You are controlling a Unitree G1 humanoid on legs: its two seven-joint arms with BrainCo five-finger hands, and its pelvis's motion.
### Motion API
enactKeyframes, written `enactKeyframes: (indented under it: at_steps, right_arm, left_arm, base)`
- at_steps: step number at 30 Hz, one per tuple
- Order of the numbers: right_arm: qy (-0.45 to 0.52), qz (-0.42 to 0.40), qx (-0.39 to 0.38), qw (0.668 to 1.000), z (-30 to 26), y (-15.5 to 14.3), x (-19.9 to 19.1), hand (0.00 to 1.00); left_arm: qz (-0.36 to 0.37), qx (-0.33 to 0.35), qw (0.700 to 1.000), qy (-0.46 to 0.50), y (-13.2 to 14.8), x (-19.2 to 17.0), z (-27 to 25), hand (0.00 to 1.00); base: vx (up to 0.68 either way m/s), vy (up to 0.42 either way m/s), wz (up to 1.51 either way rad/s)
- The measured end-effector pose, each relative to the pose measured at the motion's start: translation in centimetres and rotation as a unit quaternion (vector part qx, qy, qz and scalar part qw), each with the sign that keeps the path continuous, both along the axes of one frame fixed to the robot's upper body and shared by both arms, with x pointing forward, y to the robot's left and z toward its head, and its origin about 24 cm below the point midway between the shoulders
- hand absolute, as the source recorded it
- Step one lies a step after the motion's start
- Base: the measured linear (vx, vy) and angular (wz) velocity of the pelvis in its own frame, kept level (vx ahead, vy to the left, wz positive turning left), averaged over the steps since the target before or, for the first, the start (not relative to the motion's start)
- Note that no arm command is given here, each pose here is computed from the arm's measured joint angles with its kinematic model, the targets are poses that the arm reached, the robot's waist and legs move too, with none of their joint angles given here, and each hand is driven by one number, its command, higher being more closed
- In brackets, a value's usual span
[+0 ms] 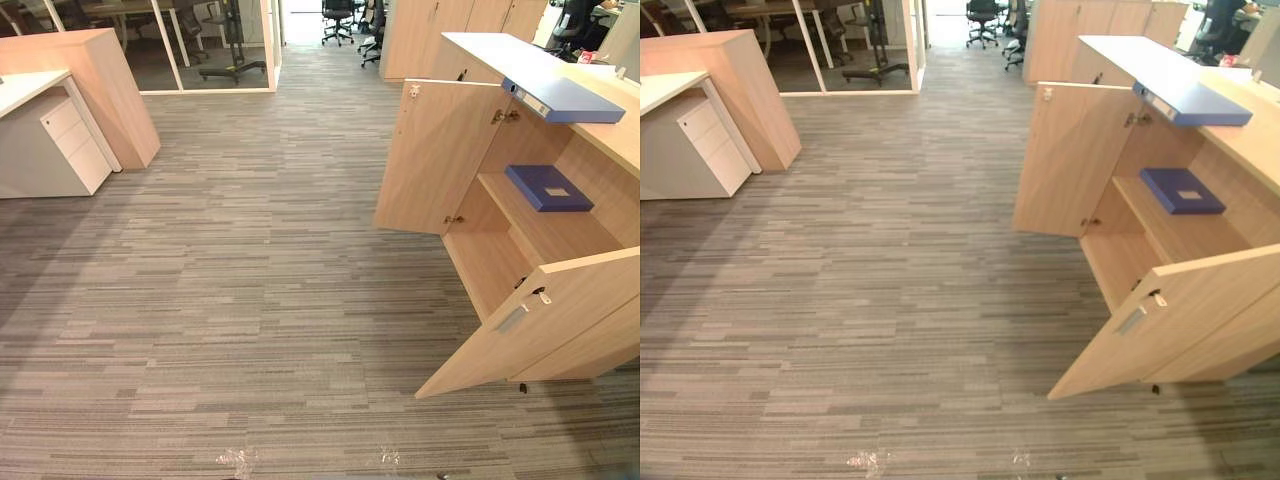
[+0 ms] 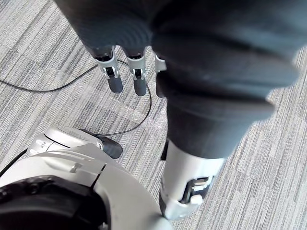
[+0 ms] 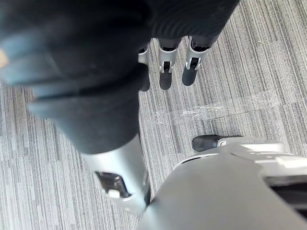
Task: Walk over to the cabinet, pick up the folder, carry it to the office cabinet, place the folder inside the office cabinet, then close the office cabinet door
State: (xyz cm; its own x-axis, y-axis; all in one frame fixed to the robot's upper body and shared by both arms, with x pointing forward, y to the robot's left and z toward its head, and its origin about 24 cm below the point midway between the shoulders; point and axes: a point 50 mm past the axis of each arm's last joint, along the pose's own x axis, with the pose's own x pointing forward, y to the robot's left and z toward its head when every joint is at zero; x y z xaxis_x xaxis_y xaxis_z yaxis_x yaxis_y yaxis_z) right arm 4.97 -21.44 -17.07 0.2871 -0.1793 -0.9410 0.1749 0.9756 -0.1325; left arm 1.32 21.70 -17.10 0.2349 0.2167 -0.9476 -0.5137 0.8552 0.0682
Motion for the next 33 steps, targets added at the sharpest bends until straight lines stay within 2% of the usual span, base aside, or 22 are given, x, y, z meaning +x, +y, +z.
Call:
enactKeyframes:
  at_steps: [24, 33]
  right_arm:
    - [-0.008, 0.001, -0.002, 1.000, 0.1, 0.0, 0.4, 0.00]
    - [-0.029, 0.080, -0.009, 0.996, 0.4, 0.3, 3.0, 0.00]
  left_arm:
    - [-0.055, 0.022, 0.998, -0.008, 0.0, 0.8, 0.1, 0.00]
    - [-0.056, 0.030, 0.997, -0.042, 0.3, 2.7, 0.5, 0.00]
  base:
    - [0.00, -0.004, 0.02]
    - [-0.06, -0.004, -0.06]
